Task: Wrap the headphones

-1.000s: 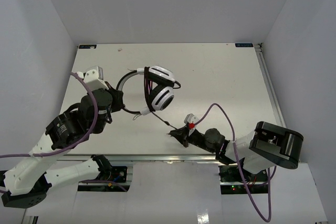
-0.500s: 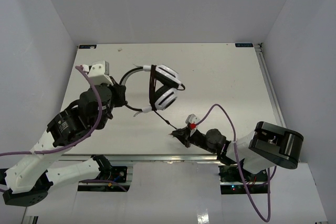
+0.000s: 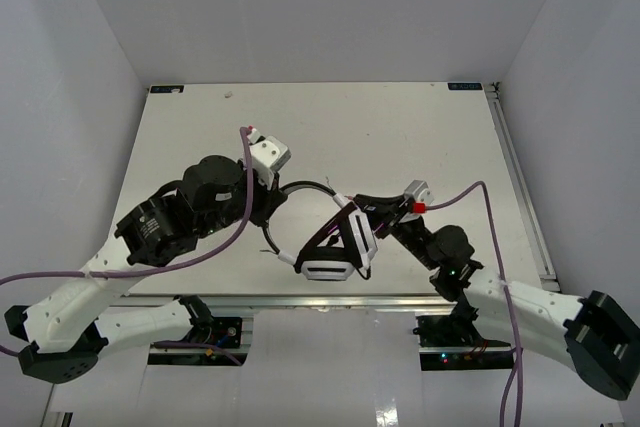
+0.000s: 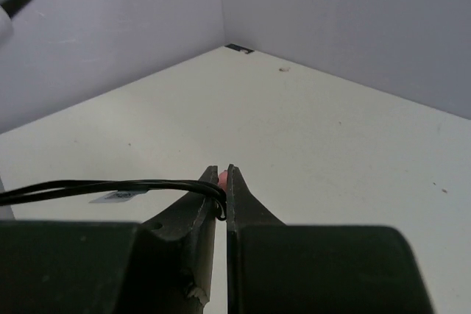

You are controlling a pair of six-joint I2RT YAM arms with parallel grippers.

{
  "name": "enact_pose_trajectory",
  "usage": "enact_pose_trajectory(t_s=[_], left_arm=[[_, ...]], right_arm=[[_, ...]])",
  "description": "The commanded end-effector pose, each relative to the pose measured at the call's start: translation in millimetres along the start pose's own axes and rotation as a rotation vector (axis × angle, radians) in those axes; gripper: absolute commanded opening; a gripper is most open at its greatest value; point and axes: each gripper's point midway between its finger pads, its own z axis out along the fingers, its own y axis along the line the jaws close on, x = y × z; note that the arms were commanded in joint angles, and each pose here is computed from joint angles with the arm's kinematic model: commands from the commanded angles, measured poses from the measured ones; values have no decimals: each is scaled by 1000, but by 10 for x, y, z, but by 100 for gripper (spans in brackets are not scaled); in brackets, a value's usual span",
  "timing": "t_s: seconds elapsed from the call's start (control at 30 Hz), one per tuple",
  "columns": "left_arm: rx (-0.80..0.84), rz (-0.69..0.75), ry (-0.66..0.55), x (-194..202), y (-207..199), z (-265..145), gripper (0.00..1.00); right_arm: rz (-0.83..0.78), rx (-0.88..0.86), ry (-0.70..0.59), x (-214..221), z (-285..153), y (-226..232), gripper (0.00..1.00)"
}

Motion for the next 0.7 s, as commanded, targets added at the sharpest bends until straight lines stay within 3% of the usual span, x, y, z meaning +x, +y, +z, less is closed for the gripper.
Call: enact_pose_trajectory(t_s=[0.0, 0.1, 0.3, 0.5, 0.67], left_arm=[[-38, 118, 45, 72, 93, 172, 0], [-82, 198, 94, 209, 185, 355, 0], [-59, 425, 108, 513, 231, 680, 0], [-196, 503, 135, 569, 576, 831, 0], [-71, 538, 122, 662, 626, 1163, 0]], right_arm=[[-35, 127, 216, 4, -36, -301, 8], [-32, 139, 375, 137, -126, -350, 8], [-49, 113, 485, 123, -62, -362, 8], [-98, 154, 585, 201, -96, -504, 8], [-139, 198, 659, 402, -130, -694, 8]])
